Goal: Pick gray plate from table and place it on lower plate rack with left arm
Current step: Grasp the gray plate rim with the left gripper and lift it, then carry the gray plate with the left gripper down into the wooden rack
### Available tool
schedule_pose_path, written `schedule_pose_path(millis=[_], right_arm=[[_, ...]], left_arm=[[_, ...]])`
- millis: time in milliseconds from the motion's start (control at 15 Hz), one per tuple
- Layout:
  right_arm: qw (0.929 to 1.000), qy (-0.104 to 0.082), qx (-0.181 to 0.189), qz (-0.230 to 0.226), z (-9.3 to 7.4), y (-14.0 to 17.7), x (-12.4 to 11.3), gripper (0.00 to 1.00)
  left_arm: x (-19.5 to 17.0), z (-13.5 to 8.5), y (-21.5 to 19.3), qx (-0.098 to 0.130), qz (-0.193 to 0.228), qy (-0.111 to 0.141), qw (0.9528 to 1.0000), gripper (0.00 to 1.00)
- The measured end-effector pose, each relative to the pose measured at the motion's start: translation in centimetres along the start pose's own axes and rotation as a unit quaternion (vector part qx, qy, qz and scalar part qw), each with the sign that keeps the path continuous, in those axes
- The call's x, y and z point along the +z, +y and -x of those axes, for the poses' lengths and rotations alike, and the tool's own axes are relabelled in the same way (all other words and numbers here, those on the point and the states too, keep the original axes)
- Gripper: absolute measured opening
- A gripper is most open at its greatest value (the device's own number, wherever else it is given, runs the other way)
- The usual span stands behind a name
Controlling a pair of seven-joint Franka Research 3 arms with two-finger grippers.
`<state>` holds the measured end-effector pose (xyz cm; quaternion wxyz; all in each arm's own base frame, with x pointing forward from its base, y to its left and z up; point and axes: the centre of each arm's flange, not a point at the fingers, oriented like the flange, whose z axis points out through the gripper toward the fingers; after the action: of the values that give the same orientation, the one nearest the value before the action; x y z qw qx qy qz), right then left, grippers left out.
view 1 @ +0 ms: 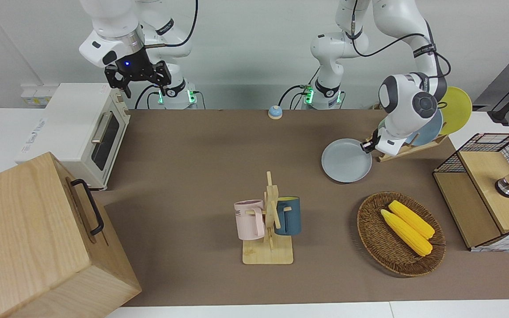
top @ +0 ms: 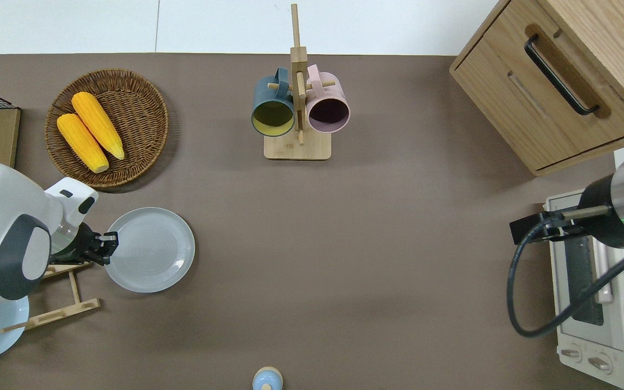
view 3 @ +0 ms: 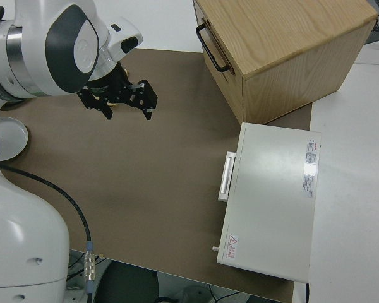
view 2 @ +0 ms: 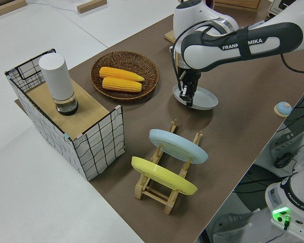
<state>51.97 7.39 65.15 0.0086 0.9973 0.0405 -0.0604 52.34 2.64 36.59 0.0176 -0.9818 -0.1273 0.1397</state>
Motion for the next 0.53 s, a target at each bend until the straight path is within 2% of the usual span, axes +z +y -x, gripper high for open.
schedule_pose_path(millis=[333, 533], right_arm=[[1.0, 0.0, 0.0, 0.0, 0.0, 0.0, 0.0, 0.99], [1.0, 0.0, 0.0, 0.0, 0.0, 0.0, 0.0, 0.99]], left_arm=[[-3.3, 0.4, -0.5, -0.004, -0.003, -0.015, 0.9999, 0.04], [-6.2, 0.7, -2.0, -0.016, -0.006, -0.016, 0.9997, 0.04]])
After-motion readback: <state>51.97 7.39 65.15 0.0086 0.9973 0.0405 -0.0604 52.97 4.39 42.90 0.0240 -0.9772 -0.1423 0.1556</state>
